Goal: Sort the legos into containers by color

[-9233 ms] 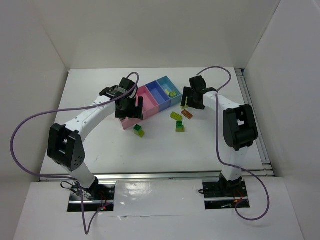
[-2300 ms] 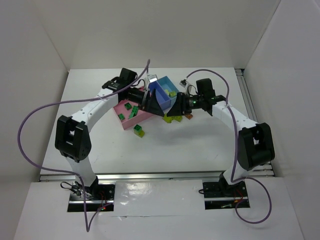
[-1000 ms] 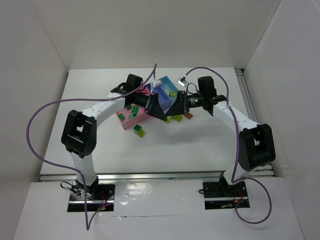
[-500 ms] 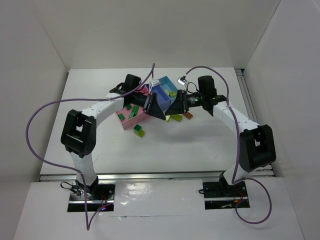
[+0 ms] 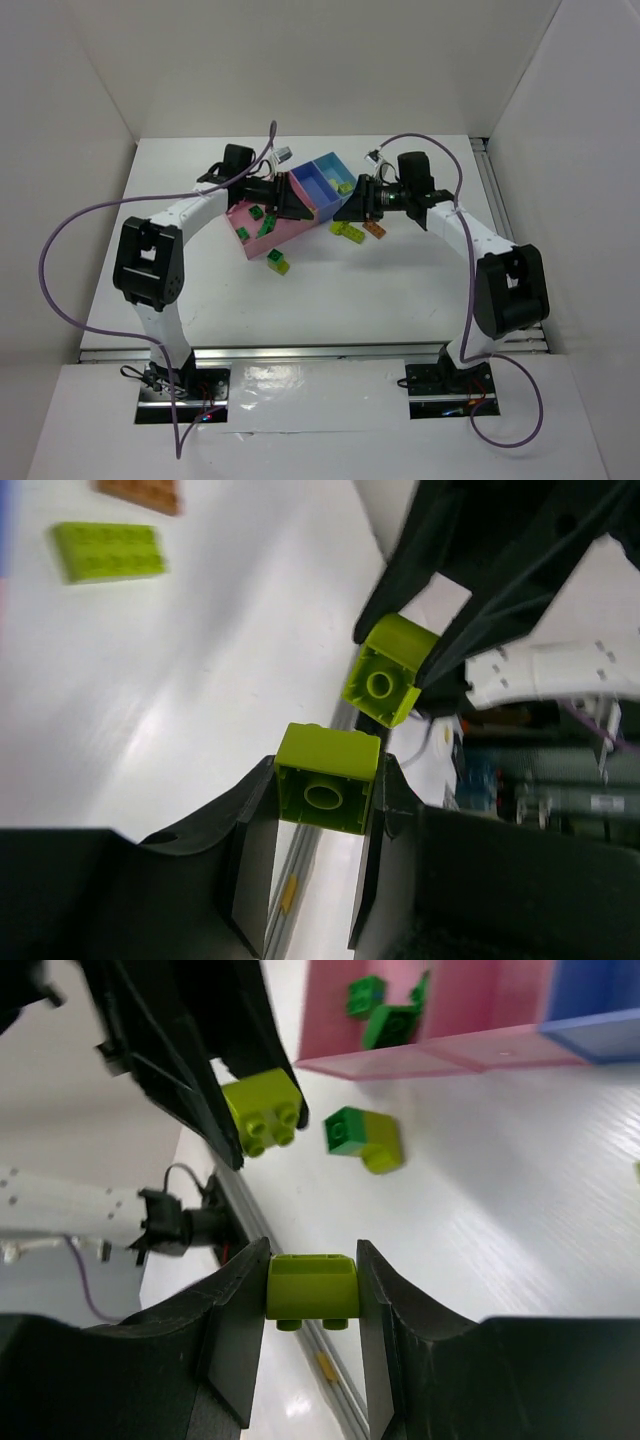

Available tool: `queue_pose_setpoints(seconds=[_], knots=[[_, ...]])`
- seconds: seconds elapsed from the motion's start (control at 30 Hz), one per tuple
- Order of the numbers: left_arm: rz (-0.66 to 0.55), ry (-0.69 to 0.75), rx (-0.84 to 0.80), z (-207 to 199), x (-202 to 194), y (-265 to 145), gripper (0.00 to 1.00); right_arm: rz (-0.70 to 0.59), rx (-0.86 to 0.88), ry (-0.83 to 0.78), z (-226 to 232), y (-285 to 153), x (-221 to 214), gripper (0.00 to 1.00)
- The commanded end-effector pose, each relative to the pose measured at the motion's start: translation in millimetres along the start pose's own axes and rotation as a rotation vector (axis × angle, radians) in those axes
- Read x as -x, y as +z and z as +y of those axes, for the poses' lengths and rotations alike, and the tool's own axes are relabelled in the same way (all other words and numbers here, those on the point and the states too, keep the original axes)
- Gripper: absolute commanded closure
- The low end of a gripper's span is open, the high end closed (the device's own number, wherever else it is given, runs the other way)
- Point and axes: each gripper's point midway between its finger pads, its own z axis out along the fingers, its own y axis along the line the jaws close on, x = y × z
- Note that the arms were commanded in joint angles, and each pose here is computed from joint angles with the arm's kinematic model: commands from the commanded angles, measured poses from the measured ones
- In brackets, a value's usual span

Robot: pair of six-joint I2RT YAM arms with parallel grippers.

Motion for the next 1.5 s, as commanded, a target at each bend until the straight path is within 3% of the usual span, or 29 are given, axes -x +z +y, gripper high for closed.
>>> queue_pose_setpoints(seconds=[0.0, 0.03, 0.17, 0.23, 0.4, 0.57, 0.63, 0.67, 0.83, 0.97, 1.17, 1.23, 1.37, 1.47], knots=[[-0.093, -0.070, 0.200, 36, 30, -4, 1.00, -0.114, -0.124, 0.025, -24, 5, 29, 0.76], [-0.121, -0.156, 0.383, 67, 29, -12, 1.00, -0.146, -0.174, 0.036, -33, 6, 38, 0.76], [-0.177, -0.276, 0.659, 115, 36, -28, 1.00, -0.236, -0.305, 0.051, -53, 7, 65, 0.76], [-0.210, -0.258, 0.793, 125, 52, -36, 1.00, -0.273, -0.345, 0.042, -59, 7, 80, 0.76], [-0.208, -0.279, 0.934, 149, 65, -37, 0.99, -0.321, -0.448, 0.068, -82, 19, 96, 0.76], [-0.187, -0.271, 0.962, 156, 86, -34, 0.60, -0.314, -0.434, 0.066, -83, 43, 108, 0.72], [-0.179, -0.264, 0.954, 156, 85, -33, 0.51, -0.299, -0.449, 0.061, -92, 52, 109, 0.72], [-0.182, -0.260, 0.943, 153, 86, -33, 0.37, -0.302, -0.434, 0.035, -85, 58, 115, 0.72], [-0.213, -0.209, 0.938, 136, 96, -41, 0.15, -0.291, -0.432, 0.020, -88, 84, 121, 0.71], [-0.279, -0.174, 0.950, 103, 112, -64, 0.15, -0.271, -0.424, -0.013, -86, 108, 126, 0.71], [-0.428, -0.228, 0.986, 73, 115, -137, 0.15, -0.215, -0.406, -0.047, -86, 150, 124, 0.66], [-0.419, -0.240, 0.999, 72, 105, -146, 0.15, -0.200, -0.388, -0.061, -76, 164, 120, 0.57], [-0.430, -0.257, 1.010, 61, 90, -161, 0.12, -0.187, -0.411, -0.070, -78, 174, 118, 0.24], [-0.440, -0.268, 1.049, 57, 73, -173, 0.12, -0.210, -0.407, -0.091, -67, 168, 126, 0.24]])
